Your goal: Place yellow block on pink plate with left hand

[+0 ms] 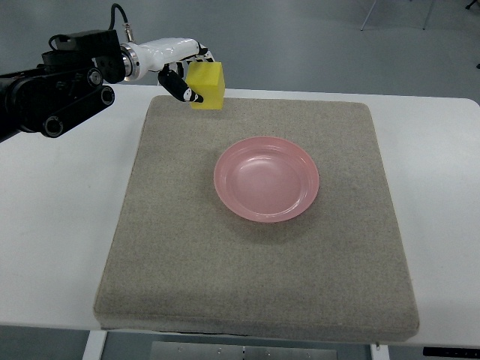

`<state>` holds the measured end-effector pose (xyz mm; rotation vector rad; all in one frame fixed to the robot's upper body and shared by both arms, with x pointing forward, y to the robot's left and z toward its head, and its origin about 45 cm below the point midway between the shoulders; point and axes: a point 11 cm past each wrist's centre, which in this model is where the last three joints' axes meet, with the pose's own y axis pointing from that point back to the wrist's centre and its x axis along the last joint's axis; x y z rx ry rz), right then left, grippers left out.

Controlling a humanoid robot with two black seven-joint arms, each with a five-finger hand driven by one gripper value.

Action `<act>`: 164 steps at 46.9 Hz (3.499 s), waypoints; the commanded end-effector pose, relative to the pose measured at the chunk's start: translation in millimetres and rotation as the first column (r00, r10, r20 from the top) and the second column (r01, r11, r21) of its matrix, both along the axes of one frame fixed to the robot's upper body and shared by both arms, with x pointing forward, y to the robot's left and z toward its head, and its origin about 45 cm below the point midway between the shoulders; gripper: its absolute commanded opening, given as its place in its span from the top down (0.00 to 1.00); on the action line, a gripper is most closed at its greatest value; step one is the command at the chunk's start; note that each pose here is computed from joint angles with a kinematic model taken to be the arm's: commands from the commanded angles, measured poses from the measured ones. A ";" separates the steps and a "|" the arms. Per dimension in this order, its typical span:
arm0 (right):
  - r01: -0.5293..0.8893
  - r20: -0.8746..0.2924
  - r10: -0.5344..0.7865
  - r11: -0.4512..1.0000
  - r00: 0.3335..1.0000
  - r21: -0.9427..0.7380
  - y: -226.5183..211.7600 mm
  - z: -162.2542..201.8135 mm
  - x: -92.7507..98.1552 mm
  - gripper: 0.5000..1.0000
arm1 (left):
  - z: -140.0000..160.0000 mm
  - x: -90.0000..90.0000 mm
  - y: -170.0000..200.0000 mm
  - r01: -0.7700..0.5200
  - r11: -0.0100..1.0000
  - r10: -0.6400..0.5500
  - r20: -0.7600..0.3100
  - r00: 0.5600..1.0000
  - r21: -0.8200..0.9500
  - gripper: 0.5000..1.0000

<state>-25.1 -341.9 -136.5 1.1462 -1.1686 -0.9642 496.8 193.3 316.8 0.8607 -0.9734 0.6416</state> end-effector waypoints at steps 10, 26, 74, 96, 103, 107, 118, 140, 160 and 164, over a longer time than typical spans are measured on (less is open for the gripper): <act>0.000 0.000 0.000 1.000 1.000 0.001 0.1 0.0 0.0 0.15 | -17.3 -46.8 -55.7 0.244 0.969 -0.240 -0.108 0.965 0.026 1.00; 0.000 0.000 0.000 1.000 1.000 -0.001 -0.1 0.0 0.0 0.15 | -40.2 -69.1 -76.7 0.395 0.909 -0.387 -0.084 0.918 0.133 1.00; 0.000 0.000 0.000 1.000 1.000 0.001 0.1 0.0 0.0 0.15 | -20.5 -51.1 -49.8 0.237 0.966 -0.240 -0.014 0.971 -0.100 0.01; 0.000 0.000 0.000 1.000 1.000 -0.001 -0.1 0.0 0.0 0.15 | 24.4 1.5 48.6 -0.176 0.851 0.146 -0.099 0.984 -0.494 0.01; 0.000 0.000 0.000 1.000 1.000 -0.001 -0.1 0.0 0.0 0.15 | 22.9 11.4 79.1 -0.285 0.780 0.243 -0.151 0.958 -0.557 0.01; 0.000 0.000 0.000 1.000 1.000 -0.001 -0.1 0.0 0.0 0.15 | 10.6 11.5 95.0 -0.353 0.717 0.285 -0.209 0.935 -0.601 0.01; 0.000 0.000 0.000 1.000 1.000 -0.001 -0.1 0.0 0.0 0.15 | 4.9 5.8 118.0 -0.459 0.496 0.236 -0.395 0.888 -0.737 0.01; -0.001 -0.001 0.001 1.000 1.000 0.002 0.6 -0.1 -0.1 0.15 | -32.5 -27.5 161.5 -0.604 0.122 -0.098 -0.616 0.782 -0.787 0.01; -0.004 -0.002 0.004 1.000 1.000 0.004 0.8 -0.1 -0.2 0.15 | -45.6 -36.4 171.4 -0.726 -0.006 -0.223 -0.707 0.672 -0.688 0.01; -0.003 -0.001 0.003 1.000 1.000 0.004 0.8 -0.1 -0.1 0.15 | -44.3 -36.0 171.4 -0.725 -0.010 -0.225 -0.704 0.673 -0.689 0.01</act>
